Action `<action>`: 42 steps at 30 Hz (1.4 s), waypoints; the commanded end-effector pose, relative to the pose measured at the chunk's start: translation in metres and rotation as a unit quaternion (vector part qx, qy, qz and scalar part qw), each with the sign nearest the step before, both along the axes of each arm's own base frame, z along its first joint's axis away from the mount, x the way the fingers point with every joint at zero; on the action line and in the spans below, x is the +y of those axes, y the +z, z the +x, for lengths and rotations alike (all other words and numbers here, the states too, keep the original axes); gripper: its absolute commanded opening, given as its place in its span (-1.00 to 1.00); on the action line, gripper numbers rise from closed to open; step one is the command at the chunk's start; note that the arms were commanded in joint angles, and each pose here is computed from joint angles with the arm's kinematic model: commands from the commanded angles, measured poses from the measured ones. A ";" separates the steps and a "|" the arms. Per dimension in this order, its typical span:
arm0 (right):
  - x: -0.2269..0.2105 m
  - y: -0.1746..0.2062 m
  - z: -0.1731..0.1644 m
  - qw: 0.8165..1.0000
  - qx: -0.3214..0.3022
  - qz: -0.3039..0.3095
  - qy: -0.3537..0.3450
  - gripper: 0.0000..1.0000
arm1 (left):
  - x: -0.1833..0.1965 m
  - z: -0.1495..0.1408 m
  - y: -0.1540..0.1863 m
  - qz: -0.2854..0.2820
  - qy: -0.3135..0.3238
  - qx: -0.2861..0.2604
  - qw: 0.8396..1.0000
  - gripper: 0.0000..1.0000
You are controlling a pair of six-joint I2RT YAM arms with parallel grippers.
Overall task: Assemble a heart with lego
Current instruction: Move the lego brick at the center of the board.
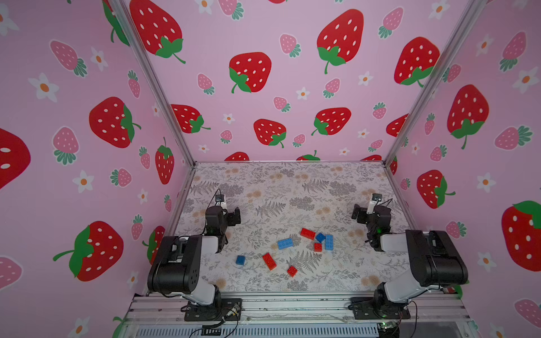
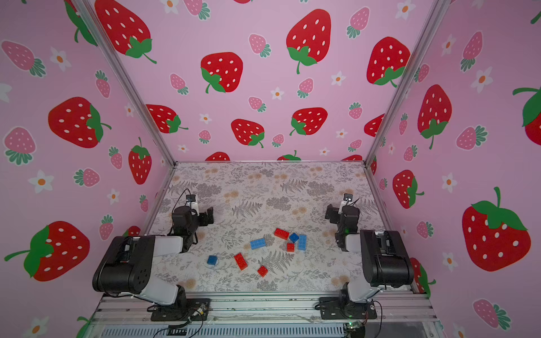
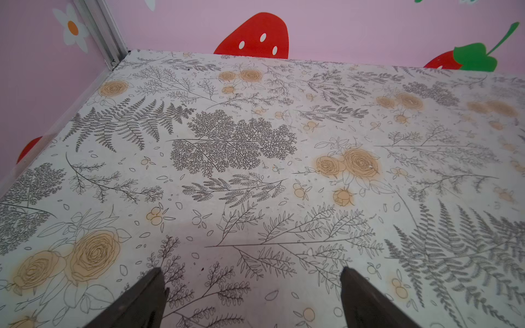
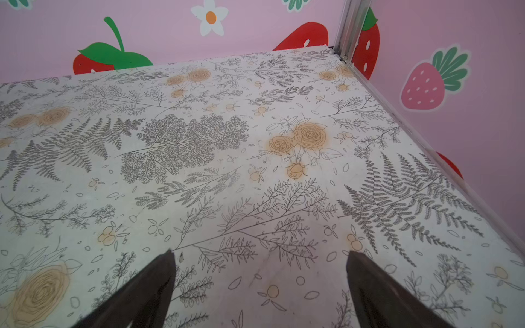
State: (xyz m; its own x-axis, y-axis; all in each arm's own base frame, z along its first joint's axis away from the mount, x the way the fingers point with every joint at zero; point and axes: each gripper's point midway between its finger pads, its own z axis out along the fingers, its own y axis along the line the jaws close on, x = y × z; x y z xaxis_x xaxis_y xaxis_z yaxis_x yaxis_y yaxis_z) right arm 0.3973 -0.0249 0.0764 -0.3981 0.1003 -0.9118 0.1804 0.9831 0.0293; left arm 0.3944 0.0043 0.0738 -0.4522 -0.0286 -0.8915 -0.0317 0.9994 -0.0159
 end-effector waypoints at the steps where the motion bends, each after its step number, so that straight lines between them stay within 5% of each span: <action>1: -0.001 0.007 0.007 1.000 -0.012 -0.002 0.003 0.99 | 0.003 0.010 0.011 0.000 0.006 -0.018 1.000 0.99; 22: -0.001 0.008 0.006 1.000 -0.016 -0.001 0.003 0.99 | 0.005 0.011 0.013 0.000 0.011 -0.013 1.000 0.99; 27: -0.022 0.036 -0.005 0.997 -0.033 -0.003 -0.064 0.99 | -0.011 0.013 0.050 -0.007 -0.037 0.010 0.999 0.99; 30: -0.027 0.063 -0.020 0.995 -0.060 0.005 -0.082 0.99 | -0.006 0.007 0.080 -0.028 -0.010 -0.018 0.999 0.99; 33: -0.027 0.091 -0.037 0.987 -0.096 0.079 -0.103 0.99 | -0.016 0.000 0.110 -0.064 -0.026 -0.058 0.996 0.99; 35: -0.013 0.103 -0.046 0.989 -0.076 0.102 -0.072 0.99 | -0.016 -0.004 0.126 -0.122 -0.004 -0.083 0.989 0.99; 37: -0.006 0.102 -0.054 0.989 -0.033 0.131 -0.066 0.99 | 0.004 -0.012 0.126 -0.187 0.087 -0.073 0.976 0.99; 42: 0.015 0.072 -0.073 0.974 0.096 0.197 -0.056 0.99 | 0.016 -0.022 0.121 -0.249 0.153 -0.067 0.954 0.99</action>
State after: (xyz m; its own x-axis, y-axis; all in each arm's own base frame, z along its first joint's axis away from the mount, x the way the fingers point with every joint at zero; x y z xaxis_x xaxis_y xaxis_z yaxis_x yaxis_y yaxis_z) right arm 0.3547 -0.0242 0.2087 -0.2759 0.3900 -0.8785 0.2535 0.9112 0.3248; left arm 0.3794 0.0086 0.2052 -0.2556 -0.4209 -0.8704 -0.1625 0.9062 -0.3905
